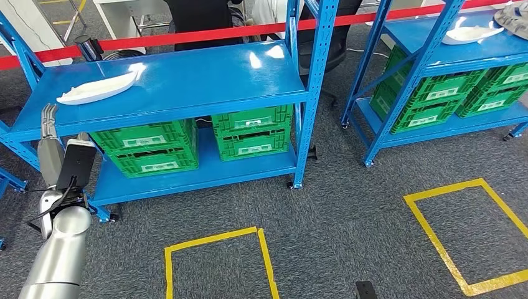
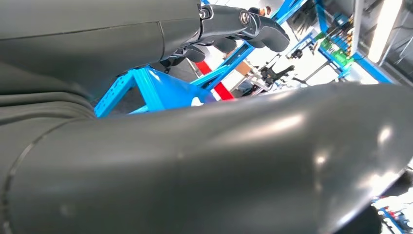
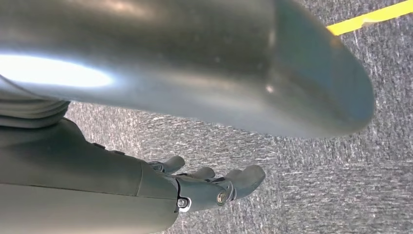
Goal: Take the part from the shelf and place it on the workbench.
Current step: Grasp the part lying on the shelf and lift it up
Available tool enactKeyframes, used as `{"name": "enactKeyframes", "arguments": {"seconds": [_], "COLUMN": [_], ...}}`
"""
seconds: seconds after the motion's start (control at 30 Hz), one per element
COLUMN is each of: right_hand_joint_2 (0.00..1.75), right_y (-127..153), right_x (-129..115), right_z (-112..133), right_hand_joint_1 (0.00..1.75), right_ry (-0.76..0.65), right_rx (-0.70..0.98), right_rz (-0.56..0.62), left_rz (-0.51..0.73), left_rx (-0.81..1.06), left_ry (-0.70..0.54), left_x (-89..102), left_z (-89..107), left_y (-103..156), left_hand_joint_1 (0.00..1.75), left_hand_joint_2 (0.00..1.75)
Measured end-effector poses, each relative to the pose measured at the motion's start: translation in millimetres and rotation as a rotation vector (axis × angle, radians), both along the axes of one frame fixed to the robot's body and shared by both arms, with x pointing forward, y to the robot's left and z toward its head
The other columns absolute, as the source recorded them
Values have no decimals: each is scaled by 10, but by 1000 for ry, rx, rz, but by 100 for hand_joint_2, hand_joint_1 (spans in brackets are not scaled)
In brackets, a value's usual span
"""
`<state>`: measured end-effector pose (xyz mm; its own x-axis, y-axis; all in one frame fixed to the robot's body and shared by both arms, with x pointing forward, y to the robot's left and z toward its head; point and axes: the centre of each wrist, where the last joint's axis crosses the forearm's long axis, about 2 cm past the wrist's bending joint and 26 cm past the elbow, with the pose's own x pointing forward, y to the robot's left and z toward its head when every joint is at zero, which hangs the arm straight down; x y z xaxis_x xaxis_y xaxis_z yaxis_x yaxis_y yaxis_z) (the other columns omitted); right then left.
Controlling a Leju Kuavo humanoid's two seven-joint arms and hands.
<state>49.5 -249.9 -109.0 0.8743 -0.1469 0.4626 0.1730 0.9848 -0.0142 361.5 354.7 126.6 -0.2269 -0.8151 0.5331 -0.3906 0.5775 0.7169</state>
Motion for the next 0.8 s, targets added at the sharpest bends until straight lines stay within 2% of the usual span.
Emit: {"name": "enactKeyframes", "arguments": {"seconds": [0.2,0.4,0.8], "right_hand_joint_2": [0,0,0], "right_y": [8,16,31], "right_x": [19,15,-14], "right_z": [3,3,0], "right_hand_joint_1": [0,0,0], "right_ry": [27,22,26], "right_rx": [11,15,30], "right_rz": [-3,0,-26], "left_rz": [7,12,4], "left_rx": [38,58,72], "left_ry": [25,43,30], "left_x": [141,143,212], "left_z": [46,7,89], "left_y": [-73,-84,-111], "left_hand_joint_1": [0,0,0], "left_hand_joint_2": [0,0,0]}}
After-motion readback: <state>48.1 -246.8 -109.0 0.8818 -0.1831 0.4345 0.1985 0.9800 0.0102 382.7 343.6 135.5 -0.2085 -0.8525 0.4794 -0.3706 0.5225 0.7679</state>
